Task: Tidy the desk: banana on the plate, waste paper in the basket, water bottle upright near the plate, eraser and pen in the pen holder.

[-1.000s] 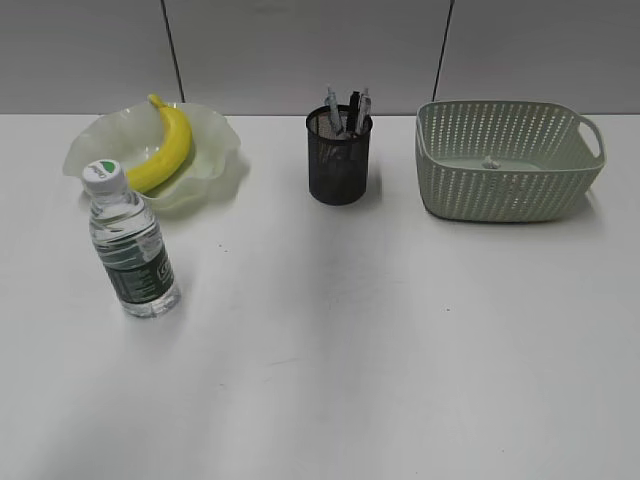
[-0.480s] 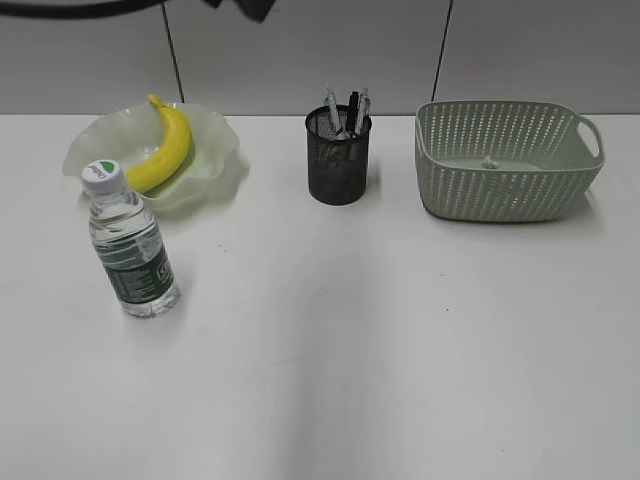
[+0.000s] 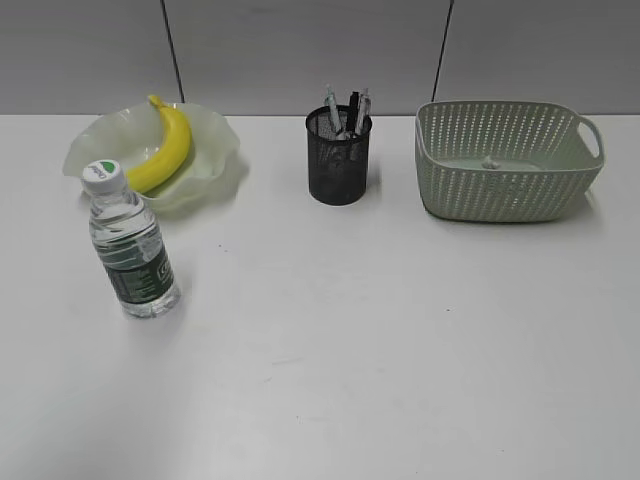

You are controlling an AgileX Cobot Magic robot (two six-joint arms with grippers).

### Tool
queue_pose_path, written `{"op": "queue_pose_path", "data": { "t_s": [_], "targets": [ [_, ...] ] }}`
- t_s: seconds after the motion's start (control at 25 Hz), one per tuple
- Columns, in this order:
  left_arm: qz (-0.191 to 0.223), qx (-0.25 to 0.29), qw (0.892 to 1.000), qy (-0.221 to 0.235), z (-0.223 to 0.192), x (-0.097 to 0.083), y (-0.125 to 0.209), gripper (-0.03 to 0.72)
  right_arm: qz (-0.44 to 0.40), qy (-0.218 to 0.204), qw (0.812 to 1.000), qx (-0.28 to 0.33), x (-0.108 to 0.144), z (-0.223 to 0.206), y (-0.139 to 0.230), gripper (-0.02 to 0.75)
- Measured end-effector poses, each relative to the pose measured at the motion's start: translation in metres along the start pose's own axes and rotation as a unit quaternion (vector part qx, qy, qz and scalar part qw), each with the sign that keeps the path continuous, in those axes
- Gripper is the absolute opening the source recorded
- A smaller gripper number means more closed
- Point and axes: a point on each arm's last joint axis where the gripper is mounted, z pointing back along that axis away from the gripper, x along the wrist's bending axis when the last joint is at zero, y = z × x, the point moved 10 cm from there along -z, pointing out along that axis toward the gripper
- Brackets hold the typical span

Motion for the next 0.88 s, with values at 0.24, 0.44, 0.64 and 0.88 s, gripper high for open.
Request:
{"op": "queue_pose_path", "data": {
  "t_s": [0.24,0.44,0.64,0.88],
  "targets": [
    [0.029,-0.139,0.989,0.047,0.036,0.017,0.066,0.288,0.000,0.000,1.000,0.000,0.000,0.000,0.000,0.244],
    [0.045,-0.236,0.968,0.073,0.040,0.022,0.103,0.288,0.000,0.000,1.000,0.000,0.000,0.000,0.000,0.244],
    [0.054,-0.288,0.952,0.084,0.051,0.026,0.112,0.288,0.000,0.000,1.000,-0.001,0.000,0.000,0.000,0.243],
    [0.039,-0.244,0.966,0.077,0.035,0.024,0.126,0.288,0.000,0.000,1.000,-0.002,0.000,0.000,0.000,0.243]
  ]
}}
